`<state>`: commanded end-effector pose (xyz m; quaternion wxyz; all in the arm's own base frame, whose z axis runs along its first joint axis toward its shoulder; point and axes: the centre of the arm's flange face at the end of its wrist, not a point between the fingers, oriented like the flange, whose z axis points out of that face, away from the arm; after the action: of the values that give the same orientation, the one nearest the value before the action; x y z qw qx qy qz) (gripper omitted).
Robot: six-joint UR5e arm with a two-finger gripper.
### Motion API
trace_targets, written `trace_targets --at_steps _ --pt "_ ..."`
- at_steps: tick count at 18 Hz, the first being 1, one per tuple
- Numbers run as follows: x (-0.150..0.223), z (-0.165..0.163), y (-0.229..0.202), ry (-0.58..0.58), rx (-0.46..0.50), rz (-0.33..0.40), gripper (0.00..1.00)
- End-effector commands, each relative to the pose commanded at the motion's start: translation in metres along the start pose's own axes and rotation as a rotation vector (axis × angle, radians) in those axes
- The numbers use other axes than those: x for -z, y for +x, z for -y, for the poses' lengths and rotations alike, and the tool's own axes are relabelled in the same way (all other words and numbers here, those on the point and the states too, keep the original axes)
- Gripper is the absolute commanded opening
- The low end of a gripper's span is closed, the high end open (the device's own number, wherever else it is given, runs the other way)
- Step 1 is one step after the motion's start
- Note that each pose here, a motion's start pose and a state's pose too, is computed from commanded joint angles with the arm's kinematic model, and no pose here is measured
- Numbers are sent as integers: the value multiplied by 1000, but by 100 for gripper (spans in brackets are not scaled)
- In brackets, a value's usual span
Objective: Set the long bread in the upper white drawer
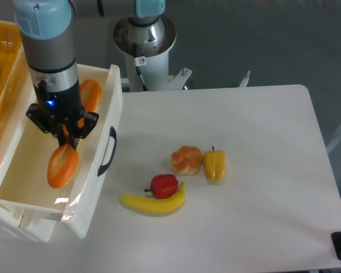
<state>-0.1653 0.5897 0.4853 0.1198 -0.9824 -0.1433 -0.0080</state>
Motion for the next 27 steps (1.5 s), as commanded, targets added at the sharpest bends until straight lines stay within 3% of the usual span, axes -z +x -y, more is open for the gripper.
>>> trace_targets --at_steps 1,13,17,20,24,27 --pt "-1 -1 0 -3 -18 -1 100" --pt "38 -11 -4 57 -51 23 100" --pt "89 -32 -58 128 -34 78 100" --pt "108 -59 -123 143 58 139 100" --pt "81 -93 -197 63 -95 179 100" --pt "52 -103 -246 11 -89 164 100"
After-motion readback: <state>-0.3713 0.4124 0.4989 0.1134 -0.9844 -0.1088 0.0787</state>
